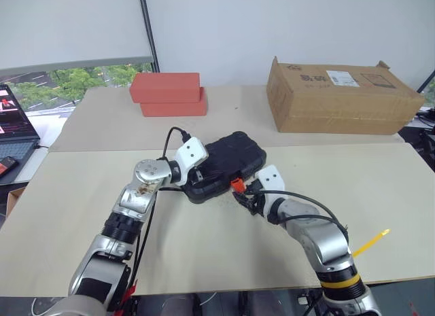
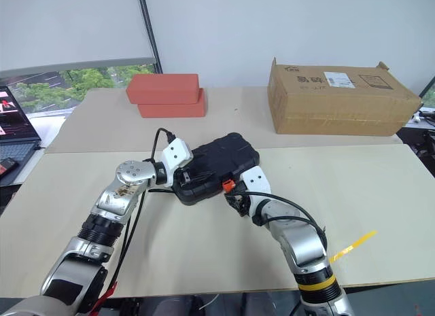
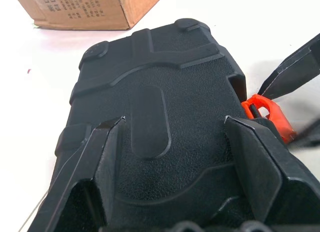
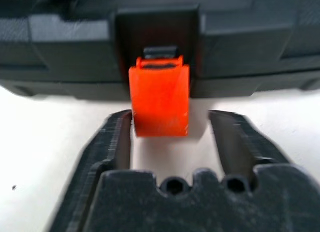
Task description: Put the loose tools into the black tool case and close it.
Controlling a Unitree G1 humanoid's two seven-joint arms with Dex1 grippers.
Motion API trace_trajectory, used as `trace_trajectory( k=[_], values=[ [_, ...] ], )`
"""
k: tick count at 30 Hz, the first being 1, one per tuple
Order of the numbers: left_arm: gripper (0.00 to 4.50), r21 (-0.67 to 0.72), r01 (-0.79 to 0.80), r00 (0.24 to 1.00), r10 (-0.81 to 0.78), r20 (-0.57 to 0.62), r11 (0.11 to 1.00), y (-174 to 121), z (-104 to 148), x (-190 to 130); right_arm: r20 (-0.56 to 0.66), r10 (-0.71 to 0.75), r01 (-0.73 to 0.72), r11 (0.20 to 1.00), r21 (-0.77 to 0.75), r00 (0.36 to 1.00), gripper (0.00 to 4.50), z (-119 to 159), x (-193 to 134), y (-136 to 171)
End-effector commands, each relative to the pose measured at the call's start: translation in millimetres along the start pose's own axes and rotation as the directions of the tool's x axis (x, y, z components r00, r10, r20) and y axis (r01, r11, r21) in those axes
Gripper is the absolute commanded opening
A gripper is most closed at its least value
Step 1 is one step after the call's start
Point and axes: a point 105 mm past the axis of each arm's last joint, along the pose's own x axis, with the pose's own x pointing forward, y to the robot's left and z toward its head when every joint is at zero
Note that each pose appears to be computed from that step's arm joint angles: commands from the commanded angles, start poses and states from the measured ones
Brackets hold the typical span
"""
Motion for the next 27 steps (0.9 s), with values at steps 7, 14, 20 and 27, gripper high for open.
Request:
trace_trajectory(
  k=[7, 14, 20, 27],
  values=[
    [3.4, -0.062, 0.06, 0.989, -0.068, -0.128, 0.996, -22.1, -37.5, 5.3, 0.117, -0.013, 0.021, 0.998, -0.061, 0.993, 1.16, 34.1, -4.9, 1.9],
    [3.4, -0.063, 0.088, 0.985, -0.097, -0.14, 0.994, -27.9, -42.2, 5.3, 0.209, 0.009, 0.014, 0.994, -0.106, 0.978, 1.16, 50.0, -12.4, -4.2],
    [3.4, -0.065, 0.094, 0.985, -0.103, -0.14, 0.993, -28.3, -42.6, 5.7, 0.262, 0.023, 0.009, 0.992, -0.123, 0.965, 1.16, 49.5, -11.1, -6.7],
    [3.4, -0.063, 0.104, 0.984, -0.112, -0.137, 0.993, -31.4, -42.3, 6.1, 0.239, 0.005, 0.021, 0.994, -0.107, 0.971, 1.16, 44.2, 2.9, -6.2]
  ],
)
